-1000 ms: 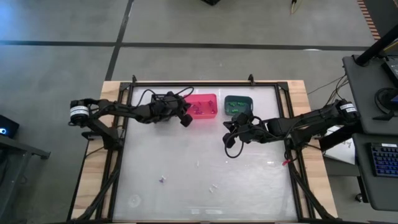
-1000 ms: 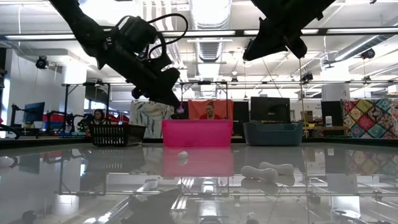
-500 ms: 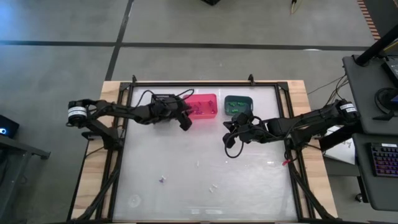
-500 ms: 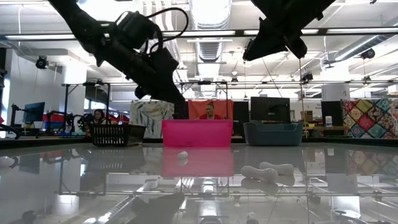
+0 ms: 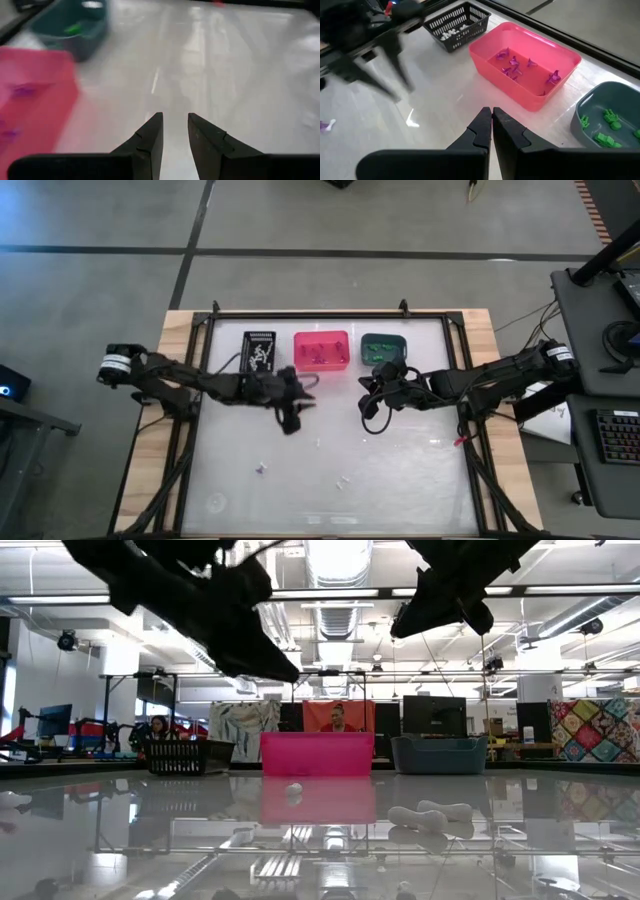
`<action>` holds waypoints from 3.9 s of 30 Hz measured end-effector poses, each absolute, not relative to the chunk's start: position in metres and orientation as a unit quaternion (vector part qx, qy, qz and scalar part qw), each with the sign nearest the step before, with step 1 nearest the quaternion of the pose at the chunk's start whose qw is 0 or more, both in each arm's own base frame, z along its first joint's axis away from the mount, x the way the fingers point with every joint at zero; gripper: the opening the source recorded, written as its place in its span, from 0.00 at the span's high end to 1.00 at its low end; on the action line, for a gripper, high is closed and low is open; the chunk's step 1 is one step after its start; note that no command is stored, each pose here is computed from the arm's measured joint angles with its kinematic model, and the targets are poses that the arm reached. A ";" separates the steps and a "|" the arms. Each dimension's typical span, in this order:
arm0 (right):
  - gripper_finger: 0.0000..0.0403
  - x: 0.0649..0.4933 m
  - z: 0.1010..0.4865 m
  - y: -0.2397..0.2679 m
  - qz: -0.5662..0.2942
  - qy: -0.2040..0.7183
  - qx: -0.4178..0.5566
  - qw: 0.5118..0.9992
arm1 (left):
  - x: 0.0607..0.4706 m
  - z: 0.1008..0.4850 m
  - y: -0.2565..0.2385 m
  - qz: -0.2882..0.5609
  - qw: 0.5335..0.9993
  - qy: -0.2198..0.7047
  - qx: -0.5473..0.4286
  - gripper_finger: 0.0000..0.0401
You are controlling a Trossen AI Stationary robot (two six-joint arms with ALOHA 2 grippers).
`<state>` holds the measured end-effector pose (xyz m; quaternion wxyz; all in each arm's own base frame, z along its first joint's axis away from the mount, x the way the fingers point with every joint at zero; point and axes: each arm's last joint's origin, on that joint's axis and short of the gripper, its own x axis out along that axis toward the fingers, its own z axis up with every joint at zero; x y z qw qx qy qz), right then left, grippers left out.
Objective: Sort Halloween decoration
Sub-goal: Put the white bone toy into the black bin
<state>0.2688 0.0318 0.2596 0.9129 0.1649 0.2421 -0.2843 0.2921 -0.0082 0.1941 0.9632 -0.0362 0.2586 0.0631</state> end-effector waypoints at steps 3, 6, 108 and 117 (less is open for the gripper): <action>0.98 0.269 0.260 0.032 -0.284 0.242 0.165 0.913 | 0.292 0.189 -0.031 0.023 0.963 0.269 -0.012 0.82; 0.98 0.269 0.260 0.032 -0.285 0.242 0.165 0.913 | 0.292 0.183 -0.049 -0.011 0.960 0.279 0.012 0.82; 0.98 0.266 0.249 0.032 -0.292 0.248 0.181 0.906 | 0.180 0.220 0.118 0.362 0.833 0.390 -0.150 0.77; 0.98 0.266 0.249 0.032 -0.291 0.248 0.182 0.906 | 0.179 0.201 0.158 0.359 0.779 0.470 -0.208 0.77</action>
